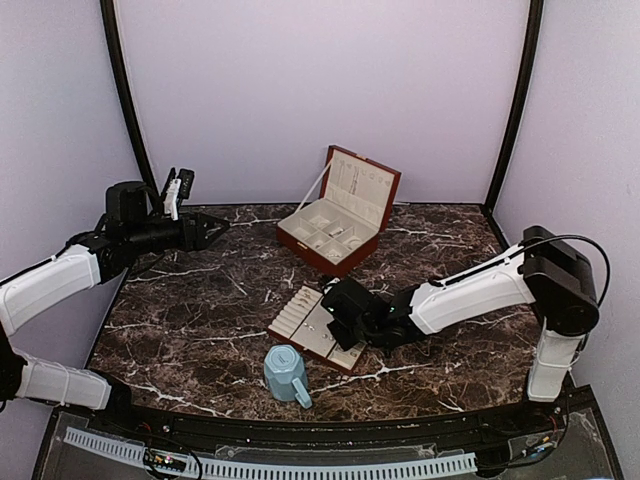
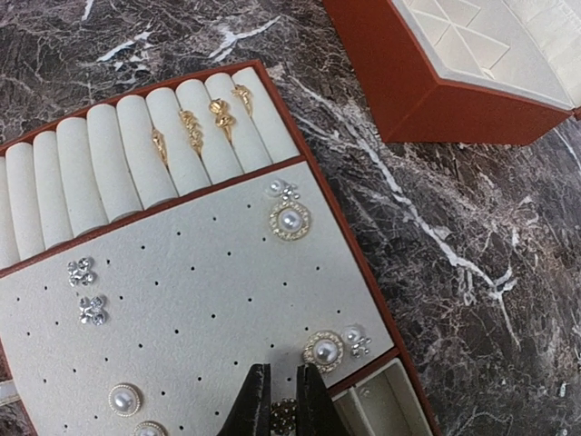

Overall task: Organize the mixed jewelry
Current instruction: Insert the earring into the earring holder.

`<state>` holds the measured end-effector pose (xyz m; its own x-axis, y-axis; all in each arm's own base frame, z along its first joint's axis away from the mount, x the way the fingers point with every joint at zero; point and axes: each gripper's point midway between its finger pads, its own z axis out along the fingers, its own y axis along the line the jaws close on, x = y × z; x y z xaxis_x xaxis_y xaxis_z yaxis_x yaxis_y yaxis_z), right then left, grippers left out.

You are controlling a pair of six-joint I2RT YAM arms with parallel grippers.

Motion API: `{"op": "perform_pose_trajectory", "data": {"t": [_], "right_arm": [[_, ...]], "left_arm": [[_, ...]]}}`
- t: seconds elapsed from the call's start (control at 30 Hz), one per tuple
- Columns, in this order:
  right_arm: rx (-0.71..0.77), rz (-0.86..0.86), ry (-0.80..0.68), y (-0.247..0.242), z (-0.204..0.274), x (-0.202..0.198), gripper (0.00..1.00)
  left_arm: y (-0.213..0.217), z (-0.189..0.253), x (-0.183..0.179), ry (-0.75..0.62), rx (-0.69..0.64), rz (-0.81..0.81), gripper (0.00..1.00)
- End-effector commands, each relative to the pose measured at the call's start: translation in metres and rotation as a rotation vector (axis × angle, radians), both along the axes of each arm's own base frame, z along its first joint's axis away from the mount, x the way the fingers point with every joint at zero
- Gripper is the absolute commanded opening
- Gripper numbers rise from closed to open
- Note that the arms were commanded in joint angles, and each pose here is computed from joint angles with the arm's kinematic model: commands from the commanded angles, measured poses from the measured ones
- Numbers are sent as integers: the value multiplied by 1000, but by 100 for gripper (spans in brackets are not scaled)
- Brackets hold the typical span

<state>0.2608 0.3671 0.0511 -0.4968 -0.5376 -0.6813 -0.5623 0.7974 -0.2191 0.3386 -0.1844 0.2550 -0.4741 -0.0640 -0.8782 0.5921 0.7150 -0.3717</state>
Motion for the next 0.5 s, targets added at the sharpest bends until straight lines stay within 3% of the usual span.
{"op": "perform_pose_trajectory", "data": {"t": [0.0, 0.47], "right_arm": [[98, 42, 4, 12, 15, -4, 8], [65, 57, 1, 9, 8, -7, 8]], "left_arm": [[0, 5, -3, -14, -17, -6, 66], [0, 6, -3, -14, -20, -9, 66]]}}
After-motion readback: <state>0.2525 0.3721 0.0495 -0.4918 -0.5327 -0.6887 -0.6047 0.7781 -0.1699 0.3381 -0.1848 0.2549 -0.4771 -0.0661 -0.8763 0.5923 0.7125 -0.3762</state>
